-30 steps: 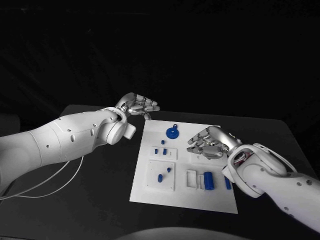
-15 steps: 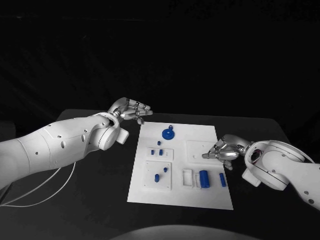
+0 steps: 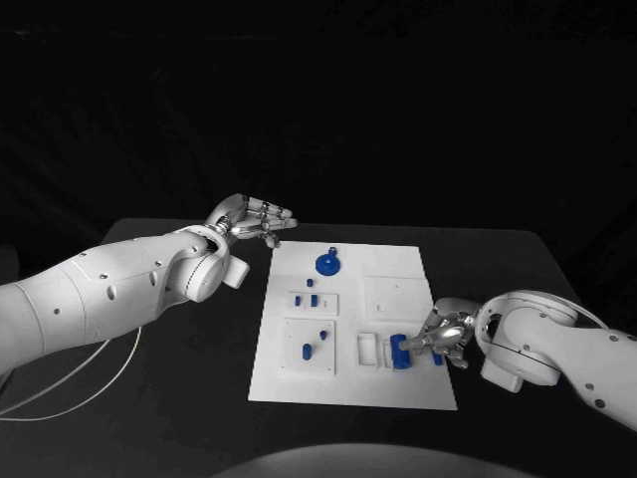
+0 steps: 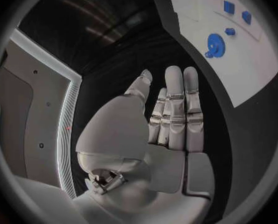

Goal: Assemble the parts on the task board

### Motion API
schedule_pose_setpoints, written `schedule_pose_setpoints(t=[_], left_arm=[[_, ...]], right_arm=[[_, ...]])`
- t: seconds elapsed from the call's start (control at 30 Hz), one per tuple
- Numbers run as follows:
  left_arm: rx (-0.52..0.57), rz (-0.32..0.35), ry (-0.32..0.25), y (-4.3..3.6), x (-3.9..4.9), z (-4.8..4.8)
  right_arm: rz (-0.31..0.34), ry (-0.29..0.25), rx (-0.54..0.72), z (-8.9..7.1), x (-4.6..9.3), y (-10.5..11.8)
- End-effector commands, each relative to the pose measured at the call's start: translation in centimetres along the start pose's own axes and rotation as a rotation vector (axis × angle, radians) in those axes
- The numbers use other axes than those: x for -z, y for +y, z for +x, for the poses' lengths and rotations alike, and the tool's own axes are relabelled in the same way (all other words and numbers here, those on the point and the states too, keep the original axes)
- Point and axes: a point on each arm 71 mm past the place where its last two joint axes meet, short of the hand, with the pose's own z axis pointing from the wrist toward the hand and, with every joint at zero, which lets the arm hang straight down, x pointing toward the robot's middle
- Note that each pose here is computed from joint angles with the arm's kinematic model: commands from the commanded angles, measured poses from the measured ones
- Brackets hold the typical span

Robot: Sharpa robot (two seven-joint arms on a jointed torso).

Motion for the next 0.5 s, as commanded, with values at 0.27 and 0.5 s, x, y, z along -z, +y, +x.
schedule_pose_setpoints(t=[0.27, 0.5], left_arm=[[0.02, 0.023, 0.019, -0.21, 0.07, 0.27], [0.021, 0.019, 0.02, -0.17, 0.11, 0.24]], right_arm=[[0.051, -0.041, 0.104, 0.8, -0.6, 0.2], [0.053, -0.052, 0.093, 1.3, -1.1, 0.5]])
